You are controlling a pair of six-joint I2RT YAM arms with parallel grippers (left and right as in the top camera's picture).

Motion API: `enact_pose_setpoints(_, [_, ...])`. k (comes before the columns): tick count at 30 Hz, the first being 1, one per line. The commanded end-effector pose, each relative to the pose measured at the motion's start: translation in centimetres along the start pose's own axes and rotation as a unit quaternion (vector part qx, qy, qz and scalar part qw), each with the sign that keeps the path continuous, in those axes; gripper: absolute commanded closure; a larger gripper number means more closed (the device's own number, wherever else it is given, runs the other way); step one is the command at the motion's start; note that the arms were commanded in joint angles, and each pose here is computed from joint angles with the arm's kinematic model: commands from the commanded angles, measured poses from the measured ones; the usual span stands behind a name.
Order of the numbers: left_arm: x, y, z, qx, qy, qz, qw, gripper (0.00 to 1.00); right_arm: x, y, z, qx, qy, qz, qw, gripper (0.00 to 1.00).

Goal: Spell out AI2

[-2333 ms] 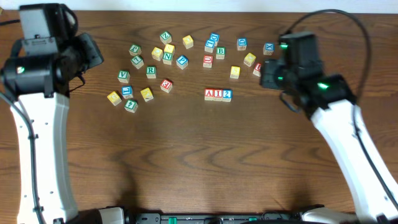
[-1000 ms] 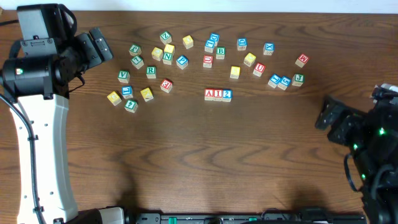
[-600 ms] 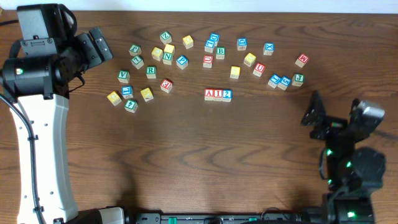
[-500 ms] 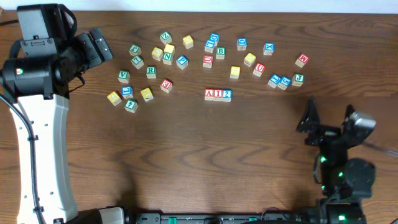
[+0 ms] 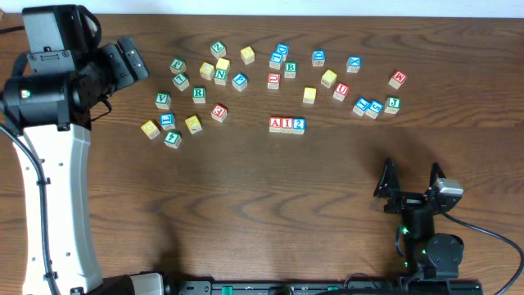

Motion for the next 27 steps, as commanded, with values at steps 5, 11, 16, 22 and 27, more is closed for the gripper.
enact_pose_setpoints(5, [-0.13, -0.24, 0.03, 0.002, -0.004, -0.005, 1.000, 0.02, -0.39, 1.53, 0.99, -0.008, -0.035, 0.043, 0.998, 0.01])
enact_pose_setpoints(11, [-0.13, -0.24, 0.03, 0.002, -0.004, -0.005, 1.000, 0.02, -0.40, 1.47, 1.11, -0.015, -0.039, 0.041, 0.998, 0.01])
enact_pose_setpoints(16, [-0.13, -0.24, 0.03, 0.002, -0.004, -0.005, 1.000, 0.02, -0.39, 1.47, 1.11, -0.015, -0.039, 0.041, 0.998, 0.01])
enact_pose_setpoints(22, [-0.13, -0.24, 0.03, 0.002, -0.004, -0.005, 1.000, 0.02, -0.39, 1.48, 1.11, -0.015, -0.039, 0.041, 0.998, 0.01])
enact_pose_setpoints(27, [-0.13, -0.24, 0.03, 0.002, -0.004, -0.005, 1.000, 0.02, -0.39, 1.48, 1.11, -0.015, -0.039, 0.041, 0.998, 0.01])
Point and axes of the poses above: each gripper's point midway between its finger pads, its own x axis out along the fingers, its own z axis along the line the jaws close on, y = z × x, the point moved 9 cm from there along -x, back along the fingers, and after that the axes turned 14 degrees about -x, right-handed, at the moved point
